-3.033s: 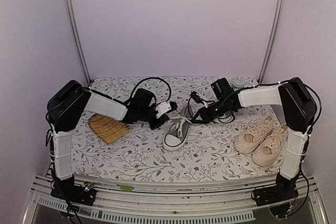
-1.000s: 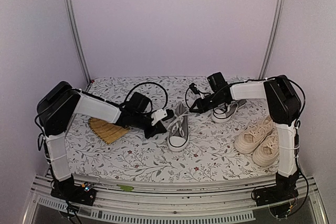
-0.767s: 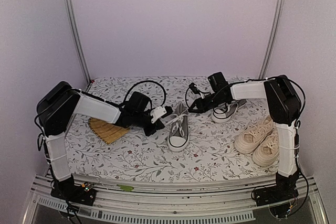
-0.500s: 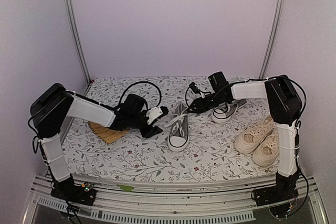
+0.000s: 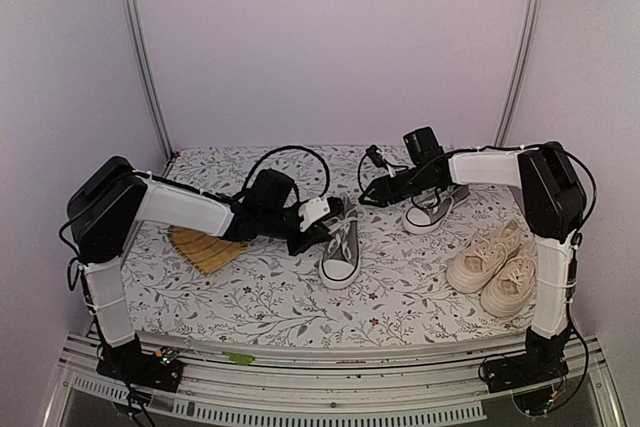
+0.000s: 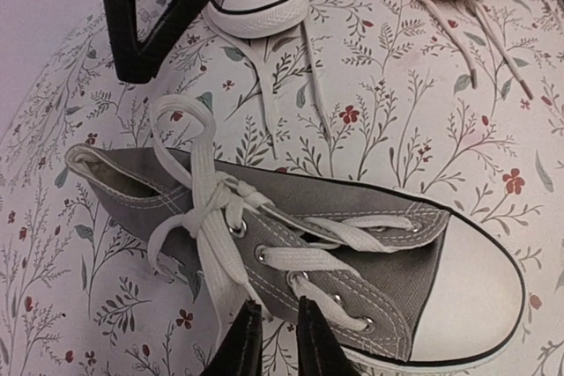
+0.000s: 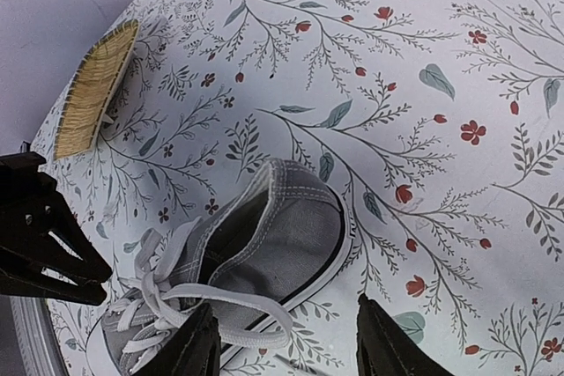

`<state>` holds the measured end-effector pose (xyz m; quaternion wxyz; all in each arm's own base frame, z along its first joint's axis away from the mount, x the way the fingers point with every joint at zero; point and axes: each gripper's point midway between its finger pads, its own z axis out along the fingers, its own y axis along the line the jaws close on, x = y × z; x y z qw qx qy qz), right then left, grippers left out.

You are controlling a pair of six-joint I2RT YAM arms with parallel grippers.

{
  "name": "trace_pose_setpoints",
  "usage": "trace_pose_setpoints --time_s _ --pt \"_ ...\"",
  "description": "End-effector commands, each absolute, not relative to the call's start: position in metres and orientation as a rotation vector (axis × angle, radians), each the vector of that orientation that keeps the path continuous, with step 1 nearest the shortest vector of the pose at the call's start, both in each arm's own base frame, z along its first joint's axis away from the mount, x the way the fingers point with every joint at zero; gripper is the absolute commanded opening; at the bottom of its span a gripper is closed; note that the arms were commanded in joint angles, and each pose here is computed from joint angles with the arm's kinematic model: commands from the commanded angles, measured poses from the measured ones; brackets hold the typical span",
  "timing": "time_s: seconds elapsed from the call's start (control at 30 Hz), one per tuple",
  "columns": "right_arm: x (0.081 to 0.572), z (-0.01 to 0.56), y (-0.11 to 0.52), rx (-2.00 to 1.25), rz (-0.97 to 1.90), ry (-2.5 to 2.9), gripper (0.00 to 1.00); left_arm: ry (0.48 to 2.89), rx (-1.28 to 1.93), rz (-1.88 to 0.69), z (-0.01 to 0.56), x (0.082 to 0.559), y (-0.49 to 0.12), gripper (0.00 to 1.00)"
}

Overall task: Tie the shoes
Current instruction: Tie the loops with the shoelace on the shoe, then pull the shoelace from a loop with the shoelace.

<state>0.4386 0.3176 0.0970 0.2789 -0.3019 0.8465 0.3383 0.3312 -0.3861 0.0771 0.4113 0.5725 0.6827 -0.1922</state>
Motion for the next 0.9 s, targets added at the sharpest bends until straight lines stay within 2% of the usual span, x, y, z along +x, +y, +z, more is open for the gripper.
trace_pose_setpoints --time_s 0.0,0.4,0.57,0.63,0.87 --pt "0.436 0.113 0.313 -0.795 0.896 2.251 0.54 1.756 1.468 -0.514 0.065 0.331 -0.392 0.18" --pt "0.433 0.118 0.314 -0.811 0.913 2.229 0.54 1.852 1.398 -0.431 0.044 0.351 -0.381 0.19" --pt "0.433 0.12 0.315 -0.813 0.915 2.223 0.54 1.845 1.388 -0.444 0.047 0.354 -0.386 0.08" --pt "0.433 0.12 0.315 -0.813 0.914 2.223 0.54 1.826 1.392 -0.46 0.051 0.353 -0.389 0.0" --pt "0.432 0.123 0.314 -0.816 0.916 2.221 0.54 1.809 1.403 -0.458 0.051 0.342 -0.381 0.0"
